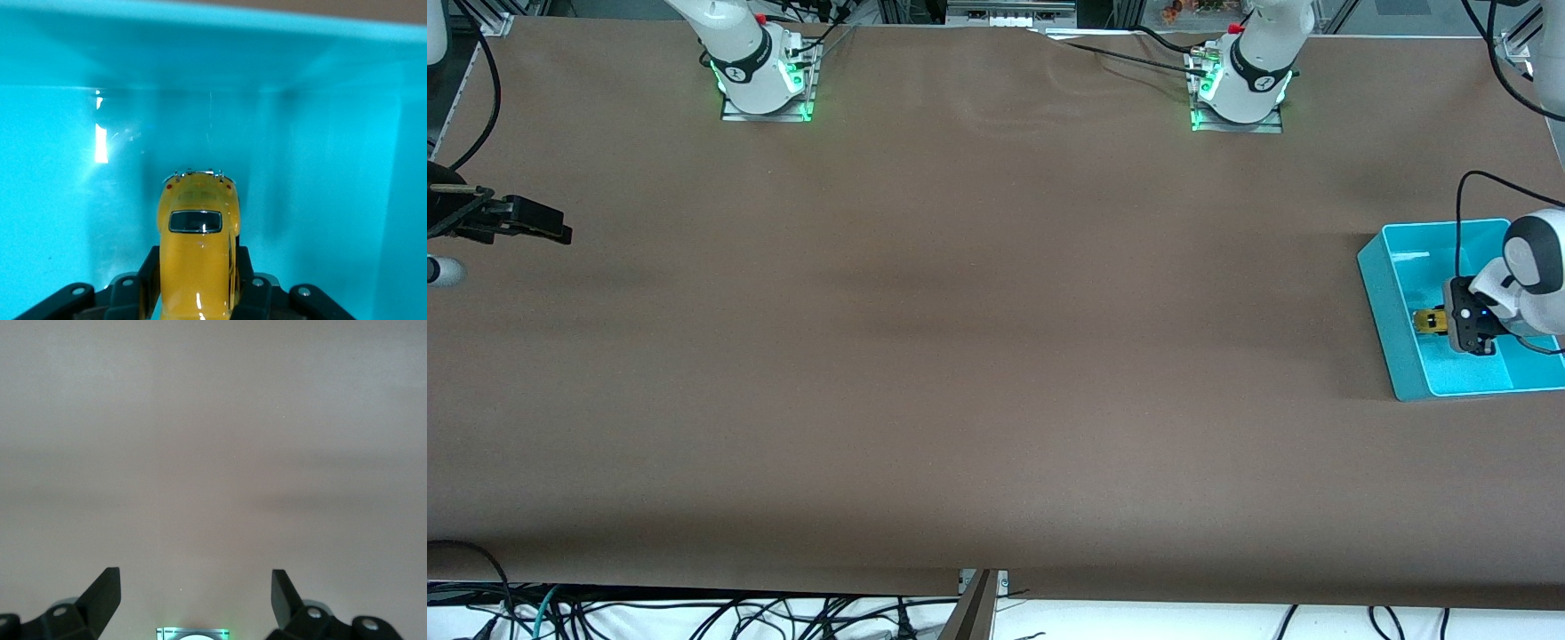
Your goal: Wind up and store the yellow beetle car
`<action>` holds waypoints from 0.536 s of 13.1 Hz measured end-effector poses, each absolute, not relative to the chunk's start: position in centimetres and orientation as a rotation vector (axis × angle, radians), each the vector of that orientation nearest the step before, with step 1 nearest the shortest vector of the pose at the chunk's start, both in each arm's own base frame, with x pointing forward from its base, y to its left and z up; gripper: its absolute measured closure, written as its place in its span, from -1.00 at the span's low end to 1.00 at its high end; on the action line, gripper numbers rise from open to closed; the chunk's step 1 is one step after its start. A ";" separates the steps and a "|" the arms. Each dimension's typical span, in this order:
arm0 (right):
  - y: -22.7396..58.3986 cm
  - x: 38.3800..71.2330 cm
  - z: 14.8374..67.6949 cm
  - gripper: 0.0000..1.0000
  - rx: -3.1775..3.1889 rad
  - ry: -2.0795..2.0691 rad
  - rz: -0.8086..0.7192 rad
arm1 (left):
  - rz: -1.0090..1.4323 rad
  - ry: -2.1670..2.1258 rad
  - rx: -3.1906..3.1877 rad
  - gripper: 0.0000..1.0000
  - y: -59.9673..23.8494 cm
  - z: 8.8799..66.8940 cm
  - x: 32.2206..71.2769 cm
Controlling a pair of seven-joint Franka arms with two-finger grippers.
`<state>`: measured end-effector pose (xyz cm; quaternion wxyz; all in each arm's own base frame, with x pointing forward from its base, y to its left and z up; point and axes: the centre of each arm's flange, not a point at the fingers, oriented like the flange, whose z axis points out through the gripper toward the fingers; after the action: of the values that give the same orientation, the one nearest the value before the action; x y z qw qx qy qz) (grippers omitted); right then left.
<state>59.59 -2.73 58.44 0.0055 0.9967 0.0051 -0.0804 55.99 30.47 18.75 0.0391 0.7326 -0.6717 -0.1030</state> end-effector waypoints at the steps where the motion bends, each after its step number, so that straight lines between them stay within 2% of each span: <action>1: -2.7 59.6 58.4 -1.00 3.120 0.016 -0.251 | -0.311 -2.069 2.242 -0.13 30.6 18.7 56.0; 2: -2.7 59.6 58.4 -1.00 3.120 0.016 -0.251 | -0.307 -2.087 2.233 -0.28 30.7 19.1 56.1; 5: -2.7 59.6 58.5 -1.00 3.121 0.016 -0.250 | -0.315 -2.103 2.220 -0.96 30.6 22.9 56.6; 7: -2.7 59.6 58.5 -1.00 3.121 0.018 -0.249 | -0.354 -2.050 2.209 -1.00 28.5 29.8 57.2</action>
<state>59.61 -2.68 58.46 0.0055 0.9968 0.0056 -0.0797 57.21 28.51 29.78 0.0534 0.7270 -0.6746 -0.1165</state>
